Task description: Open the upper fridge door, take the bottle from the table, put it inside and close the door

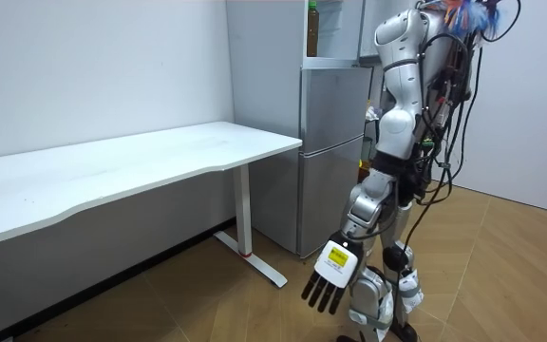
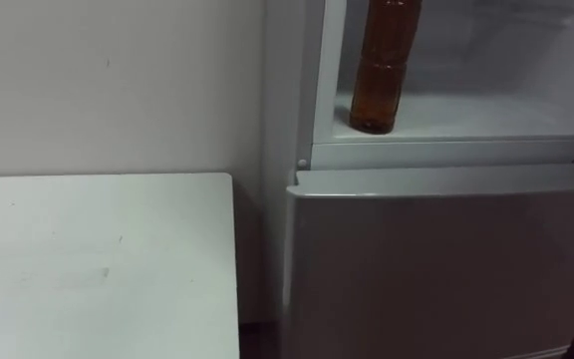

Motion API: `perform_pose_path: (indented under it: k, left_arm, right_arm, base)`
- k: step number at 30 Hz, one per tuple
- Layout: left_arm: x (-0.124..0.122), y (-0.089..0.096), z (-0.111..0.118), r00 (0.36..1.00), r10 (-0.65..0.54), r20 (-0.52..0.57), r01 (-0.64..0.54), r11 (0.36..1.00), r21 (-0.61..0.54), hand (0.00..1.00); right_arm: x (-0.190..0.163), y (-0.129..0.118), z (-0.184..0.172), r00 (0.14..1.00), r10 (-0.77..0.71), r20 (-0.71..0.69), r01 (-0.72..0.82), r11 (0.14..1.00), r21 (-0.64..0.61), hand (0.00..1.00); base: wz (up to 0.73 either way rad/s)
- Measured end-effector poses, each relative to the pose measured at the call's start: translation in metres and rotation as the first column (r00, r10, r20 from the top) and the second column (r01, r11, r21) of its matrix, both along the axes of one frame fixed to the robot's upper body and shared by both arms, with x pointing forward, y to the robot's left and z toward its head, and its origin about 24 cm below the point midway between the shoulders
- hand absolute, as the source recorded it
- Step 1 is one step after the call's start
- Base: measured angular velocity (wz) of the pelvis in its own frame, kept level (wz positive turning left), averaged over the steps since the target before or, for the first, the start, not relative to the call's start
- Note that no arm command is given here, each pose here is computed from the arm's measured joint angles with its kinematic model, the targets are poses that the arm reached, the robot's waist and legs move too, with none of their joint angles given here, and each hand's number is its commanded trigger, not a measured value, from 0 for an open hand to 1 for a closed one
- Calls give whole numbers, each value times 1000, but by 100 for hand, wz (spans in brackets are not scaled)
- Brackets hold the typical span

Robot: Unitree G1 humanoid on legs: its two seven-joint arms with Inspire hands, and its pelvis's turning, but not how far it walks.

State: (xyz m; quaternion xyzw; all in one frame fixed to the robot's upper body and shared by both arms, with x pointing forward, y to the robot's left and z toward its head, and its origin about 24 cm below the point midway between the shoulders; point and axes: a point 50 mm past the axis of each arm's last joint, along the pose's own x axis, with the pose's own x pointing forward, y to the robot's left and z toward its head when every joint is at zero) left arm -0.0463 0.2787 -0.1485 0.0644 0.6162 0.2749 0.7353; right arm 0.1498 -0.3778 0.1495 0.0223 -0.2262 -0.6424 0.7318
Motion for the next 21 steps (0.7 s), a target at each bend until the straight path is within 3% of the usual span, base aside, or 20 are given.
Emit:
perform_pose_path:
  k: [8, 12, 16, 21]
  left_arm:
    - [1, 2, 1, 1000, -15, 19, 14, 1000, 14, 0]
    - [3, 4, 2, 999, -13, 31, 12, 1000, 23, 0]
    - [-3, 1, 0, 1000, -16, -4, 16, 1000, 7, 0]
    - [-4, -3, -2, 998, -55, -40, 55, 998, -12, 0]
  right_arm:
    - [11, 10, 13, 998, 64, 26, -63, 997, -43, 0]
    - [18, 21, 75, 956, 165, 241, -108, 967, -231, 0]
    - [17, 33, 96, 928, 276, 249, -171, 913, -371, 0]
    - [19, 40, 101, 912, 353, 210, -237, 870, -432, 0]
  base:
    - [-1]
    - [4]
    - [6]
    - [-2]
